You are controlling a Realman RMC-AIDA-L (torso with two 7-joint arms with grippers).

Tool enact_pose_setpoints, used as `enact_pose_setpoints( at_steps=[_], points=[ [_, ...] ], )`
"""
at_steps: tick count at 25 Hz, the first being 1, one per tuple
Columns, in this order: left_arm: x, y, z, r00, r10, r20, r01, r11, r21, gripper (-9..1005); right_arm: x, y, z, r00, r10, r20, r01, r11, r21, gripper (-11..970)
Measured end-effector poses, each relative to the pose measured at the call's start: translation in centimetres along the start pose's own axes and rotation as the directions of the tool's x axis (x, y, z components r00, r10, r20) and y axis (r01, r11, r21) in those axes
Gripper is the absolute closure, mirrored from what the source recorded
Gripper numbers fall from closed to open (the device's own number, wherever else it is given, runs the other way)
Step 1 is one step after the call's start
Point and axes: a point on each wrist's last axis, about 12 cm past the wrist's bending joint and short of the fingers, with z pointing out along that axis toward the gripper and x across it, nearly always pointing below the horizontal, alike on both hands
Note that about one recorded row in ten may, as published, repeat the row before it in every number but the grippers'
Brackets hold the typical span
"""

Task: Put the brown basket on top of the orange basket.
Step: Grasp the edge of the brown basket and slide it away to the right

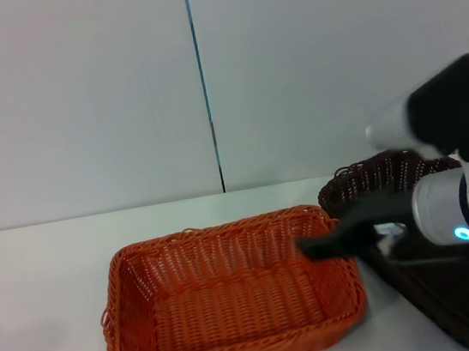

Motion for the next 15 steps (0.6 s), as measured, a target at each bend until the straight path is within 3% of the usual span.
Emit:
enact_pose_setpoints(
  at_steps=[3, 6, 11, 15],
  points=[
    [1.2, 0.4, -1.4, 0.999, -0.037, -0.022, 0.037, 0.999, -0.003, 76, 1.2, 0.9, -0.6, 0.975, -0.072, 0.209, 0.106, 0.982, -0.157, 138],
    [2.4, 0.7, -2.3, 0.993, -0.105, -0.054, 0.105, 0.994, 0.003, 76, 2.8, 2.7, -2.6, 0.938, -0.011, 0.347, 0.109, 0.958, -0.264, 136],
    [3.5, 0.1, -2.7, 0.991, -0.098, -0.096, 0.102, 0.994, 0.033, 76, 3.9, 3.7, -4.8, 0.842, 0.012, 0.539, 0.154, 0.953, -0.263, 130],
    [4.4, -0.4, -2.5, 0.985, -0.116, -0.126, 0.122, 0.992, 0.040, 76, 3.0, 3.3, -4.2, 0.768, -0.055, 0.638, 0.234, 0.951, -0.200, 130]
  ],
)
